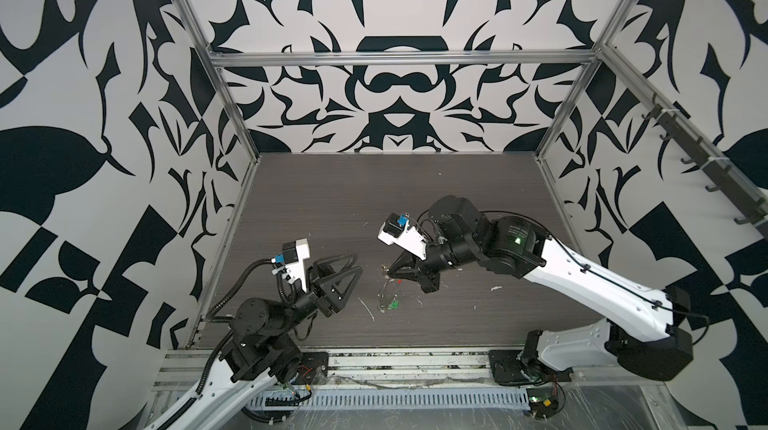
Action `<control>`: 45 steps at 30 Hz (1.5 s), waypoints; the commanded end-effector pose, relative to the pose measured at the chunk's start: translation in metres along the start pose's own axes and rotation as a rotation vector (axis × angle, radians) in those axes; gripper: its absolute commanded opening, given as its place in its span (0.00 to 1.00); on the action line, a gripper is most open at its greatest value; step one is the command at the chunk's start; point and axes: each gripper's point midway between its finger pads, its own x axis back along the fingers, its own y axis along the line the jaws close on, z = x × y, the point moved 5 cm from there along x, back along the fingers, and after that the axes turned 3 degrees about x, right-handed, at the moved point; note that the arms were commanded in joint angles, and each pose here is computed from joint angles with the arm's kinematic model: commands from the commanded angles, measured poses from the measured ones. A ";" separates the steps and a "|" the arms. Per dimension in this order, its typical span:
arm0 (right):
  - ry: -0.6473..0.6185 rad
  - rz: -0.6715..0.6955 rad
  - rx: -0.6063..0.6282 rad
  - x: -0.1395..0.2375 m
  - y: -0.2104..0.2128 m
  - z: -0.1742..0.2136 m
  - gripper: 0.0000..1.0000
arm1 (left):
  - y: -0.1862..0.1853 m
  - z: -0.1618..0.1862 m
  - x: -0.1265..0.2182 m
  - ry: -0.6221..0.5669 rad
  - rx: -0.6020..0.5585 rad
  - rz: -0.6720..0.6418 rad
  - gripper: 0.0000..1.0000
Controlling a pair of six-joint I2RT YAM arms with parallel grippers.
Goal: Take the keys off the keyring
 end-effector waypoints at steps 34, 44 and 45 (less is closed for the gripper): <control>-0.120 -0.102 0.105 0.022 0.014 -0.004 0.00 | 0.000 0.043 -0.035 0.429 -0.046 0.075 0.51; -0.119 -0.125 0.096 0.016 0.013 -0.002 0.00 | -0.009 0.036 -0.037 0.416 -0.070 0.109 0.49; -0.118 -0.126 0.095 0.015 0.013 -0.002 0.00 | -0.009 0.036 -0.037 0.417 -0.071 0.110 0.47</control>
